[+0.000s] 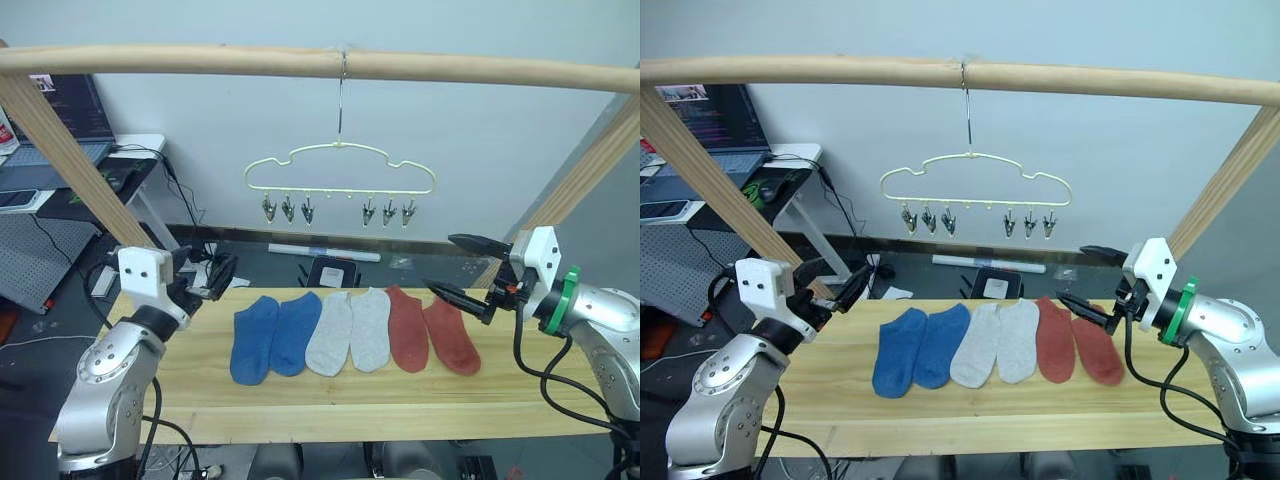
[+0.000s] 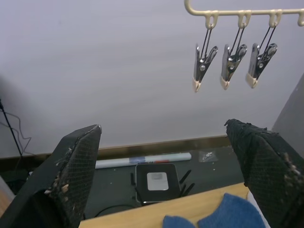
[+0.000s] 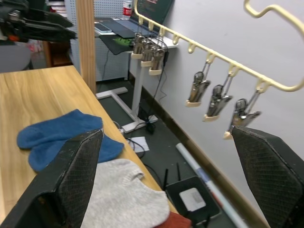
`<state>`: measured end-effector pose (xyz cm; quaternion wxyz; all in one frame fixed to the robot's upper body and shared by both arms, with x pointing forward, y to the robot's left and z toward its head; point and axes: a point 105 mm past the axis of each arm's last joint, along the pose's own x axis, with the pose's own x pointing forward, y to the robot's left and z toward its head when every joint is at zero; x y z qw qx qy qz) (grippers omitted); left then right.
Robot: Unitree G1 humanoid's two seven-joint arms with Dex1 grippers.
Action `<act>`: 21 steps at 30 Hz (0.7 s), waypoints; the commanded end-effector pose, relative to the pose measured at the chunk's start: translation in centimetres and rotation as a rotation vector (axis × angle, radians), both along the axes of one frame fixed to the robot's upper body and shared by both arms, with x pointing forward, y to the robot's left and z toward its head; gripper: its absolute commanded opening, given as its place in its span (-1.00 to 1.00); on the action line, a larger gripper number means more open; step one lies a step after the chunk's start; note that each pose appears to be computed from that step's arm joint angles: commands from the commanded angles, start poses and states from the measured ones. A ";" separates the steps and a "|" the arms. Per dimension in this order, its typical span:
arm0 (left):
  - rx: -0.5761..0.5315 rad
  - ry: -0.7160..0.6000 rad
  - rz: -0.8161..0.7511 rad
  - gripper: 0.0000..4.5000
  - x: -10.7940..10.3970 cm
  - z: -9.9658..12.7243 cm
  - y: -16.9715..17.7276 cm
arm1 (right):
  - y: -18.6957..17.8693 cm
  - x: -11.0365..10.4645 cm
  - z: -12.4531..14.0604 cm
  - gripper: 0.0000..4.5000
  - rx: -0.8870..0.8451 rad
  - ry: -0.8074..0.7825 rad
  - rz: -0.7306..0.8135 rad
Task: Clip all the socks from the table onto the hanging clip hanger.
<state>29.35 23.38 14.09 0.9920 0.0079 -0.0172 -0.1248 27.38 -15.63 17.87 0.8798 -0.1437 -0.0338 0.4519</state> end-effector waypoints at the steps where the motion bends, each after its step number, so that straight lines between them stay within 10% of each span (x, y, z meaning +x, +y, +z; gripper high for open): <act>1: 0.012 -0.048 -0.007 1.00 0.7 1.0 -0.5 | 0.9 -0.4 2.0 0.99 0.020 -0.061 0.034; 12: -0.008 -0.081 -0.070 1.00 2.8 1.5 -2.5 | 2.5 -0.9 3.6 0.99 0.046 -0.090 0.074; 16: -0.003 -0.100 -0.068 0.49 3.5 1.8 -2.8 | 2.7 -1.0 3.6 1.00 0.046 -0.093 0.076; 21: -0.002 -0.132 -0.063 0.49 4.5 2.1 -3.6 | 2.9 -1.0 3.7 1.00 0.042 -0.102 0.082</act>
